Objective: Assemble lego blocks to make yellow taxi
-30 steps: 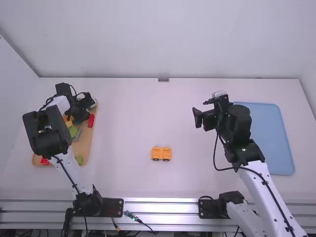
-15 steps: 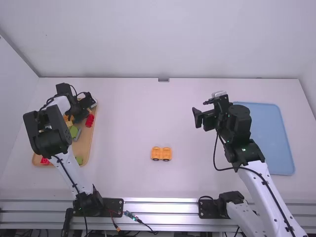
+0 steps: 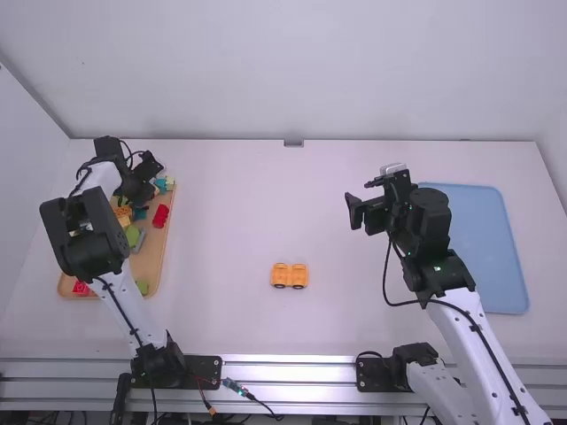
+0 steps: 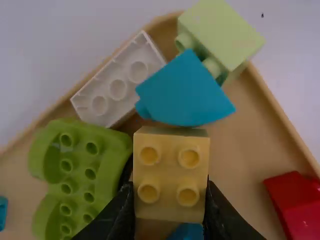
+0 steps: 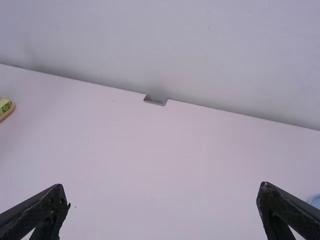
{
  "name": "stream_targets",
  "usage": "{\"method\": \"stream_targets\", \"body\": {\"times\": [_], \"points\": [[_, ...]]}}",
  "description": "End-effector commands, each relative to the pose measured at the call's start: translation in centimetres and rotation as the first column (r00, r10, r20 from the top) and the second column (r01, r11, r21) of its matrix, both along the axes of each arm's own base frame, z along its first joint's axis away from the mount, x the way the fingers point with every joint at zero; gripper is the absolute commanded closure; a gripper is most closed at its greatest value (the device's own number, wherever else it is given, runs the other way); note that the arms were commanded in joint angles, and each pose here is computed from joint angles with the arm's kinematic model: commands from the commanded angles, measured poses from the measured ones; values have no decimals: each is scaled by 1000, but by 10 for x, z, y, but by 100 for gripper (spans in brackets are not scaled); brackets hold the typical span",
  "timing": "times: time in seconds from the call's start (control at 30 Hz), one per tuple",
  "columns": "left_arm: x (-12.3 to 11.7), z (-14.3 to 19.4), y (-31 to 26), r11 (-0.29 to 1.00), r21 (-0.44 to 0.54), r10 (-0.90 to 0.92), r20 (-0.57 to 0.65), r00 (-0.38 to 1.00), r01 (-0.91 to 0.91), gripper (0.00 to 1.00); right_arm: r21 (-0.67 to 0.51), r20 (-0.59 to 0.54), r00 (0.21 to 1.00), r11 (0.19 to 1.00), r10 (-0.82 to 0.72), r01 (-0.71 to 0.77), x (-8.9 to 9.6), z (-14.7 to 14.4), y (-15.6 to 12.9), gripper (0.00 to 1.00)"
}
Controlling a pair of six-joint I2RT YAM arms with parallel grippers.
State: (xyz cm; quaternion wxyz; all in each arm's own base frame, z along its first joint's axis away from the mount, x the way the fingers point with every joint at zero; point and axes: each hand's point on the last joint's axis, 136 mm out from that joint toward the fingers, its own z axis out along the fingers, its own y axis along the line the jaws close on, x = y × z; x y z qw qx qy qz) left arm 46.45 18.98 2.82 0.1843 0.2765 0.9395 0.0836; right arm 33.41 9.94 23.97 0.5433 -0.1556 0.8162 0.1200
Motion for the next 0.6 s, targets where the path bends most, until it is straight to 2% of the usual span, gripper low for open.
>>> {"method": "stream_targets", "body": {"times": [0.0,0.07,0.17,0.3,0.5,0.57], "points": [[6,32,-12,998,-66,14,65,998,-10,98,14,41,999,1000,2,-3,3,19,1,1],[4,56,-28,991,-128,-17,109,994,31,98,15,43,999,1000,5,-6,3,20,2,1],[1,79,-40,986,-157,-35,162,986,61,98,22,45,999,1000,20,-21,3,21,4,1],[-9,101,-62,986,-134,-73,202,977,101,98,26,38,999,999,33,-34,1,20,6,1],[-22,112,-99,982,-118,-114,268,957,150,98,31,25,998,998,53,-53,-1,17,9,1],[-34,113,-127,976,-120,-136,306,942,180,98,30,21,998,998,52,-53,-2,16,9,1]]}}
